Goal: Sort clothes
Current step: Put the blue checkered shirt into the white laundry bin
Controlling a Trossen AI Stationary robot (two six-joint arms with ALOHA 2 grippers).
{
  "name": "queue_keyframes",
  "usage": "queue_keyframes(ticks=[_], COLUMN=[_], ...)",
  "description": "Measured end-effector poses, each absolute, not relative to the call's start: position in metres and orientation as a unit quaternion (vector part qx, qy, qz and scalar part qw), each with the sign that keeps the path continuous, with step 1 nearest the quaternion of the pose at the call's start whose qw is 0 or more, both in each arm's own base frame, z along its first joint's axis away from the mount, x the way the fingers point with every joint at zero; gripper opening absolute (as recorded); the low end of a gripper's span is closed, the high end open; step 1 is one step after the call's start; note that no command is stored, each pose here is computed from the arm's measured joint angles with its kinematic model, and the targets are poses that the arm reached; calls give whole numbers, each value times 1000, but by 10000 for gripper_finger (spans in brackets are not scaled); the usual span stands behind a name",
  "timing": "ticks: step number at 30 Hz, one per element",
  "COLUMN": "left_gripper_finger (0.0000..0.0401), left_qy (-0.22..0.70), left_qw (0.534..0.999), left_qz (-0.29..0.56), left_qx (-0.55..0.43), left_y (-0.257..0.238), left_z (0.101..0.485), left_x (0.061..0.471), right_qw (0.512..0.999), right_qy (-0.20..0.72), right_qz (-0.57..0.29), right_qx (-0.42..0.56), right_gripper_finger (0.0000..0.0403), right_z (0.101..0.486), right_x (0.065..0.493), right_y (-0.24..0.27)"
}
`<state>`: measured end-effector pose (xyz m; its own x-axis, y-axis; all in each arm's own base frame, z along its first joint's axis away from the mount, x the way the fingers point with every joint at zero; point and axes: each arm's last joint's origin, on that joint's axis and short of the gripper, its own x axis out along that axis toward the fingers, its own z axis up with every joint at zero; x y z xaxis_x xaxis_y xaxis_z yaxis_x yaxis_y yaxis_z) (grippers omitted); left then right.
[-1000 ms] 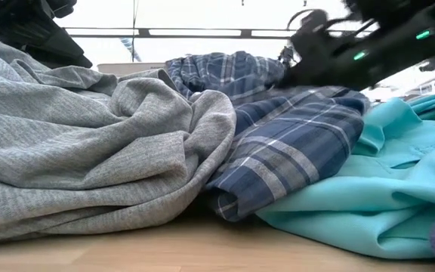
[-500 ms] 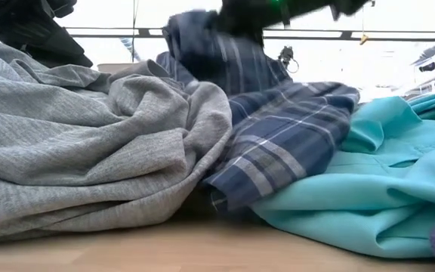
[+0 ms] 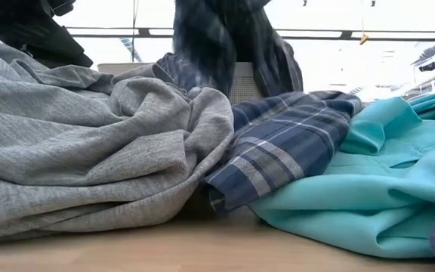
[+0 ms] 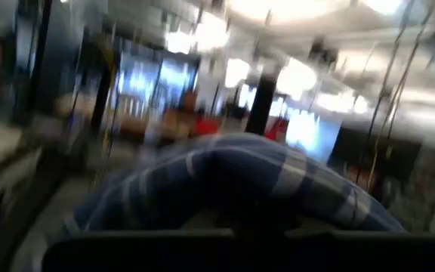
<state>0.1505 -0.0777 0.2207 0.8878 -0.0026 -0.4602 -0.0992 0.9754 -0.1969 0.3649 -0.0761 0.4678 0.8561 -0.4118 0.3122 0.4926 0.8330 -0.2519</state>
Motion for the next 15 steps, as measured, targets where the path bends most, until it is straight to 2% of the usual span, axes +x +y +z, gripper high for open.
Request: queue_keyframes(ticks=[4, 9, 12, 15], left_gripper_finger=[121, 121, 121, 121], left_qy=[232, 227, 228, 229], left_qw=[968, 969, 969, 968], left_qz=[34, 45, 52, 56], left_qx=[-95, -90, -85, -80], left_y=[-77, -76, -73, -72], left_z=[221, 221, 221, 220], left_x=[151, 151, 152, 153], right_qw=[940, 937, 944, 951], right_qy=[-176, -220, -196, -162], right_qz=[-233, -201, -195, -196], right_qx=[-178, -180, -180, -177], right_gripper_finger=[6, 6, 6, 6], right_z=[501, 517, 510, 480], right_x=[366, 397, 422, 444], right_y=[-102, -125, -138, -151])
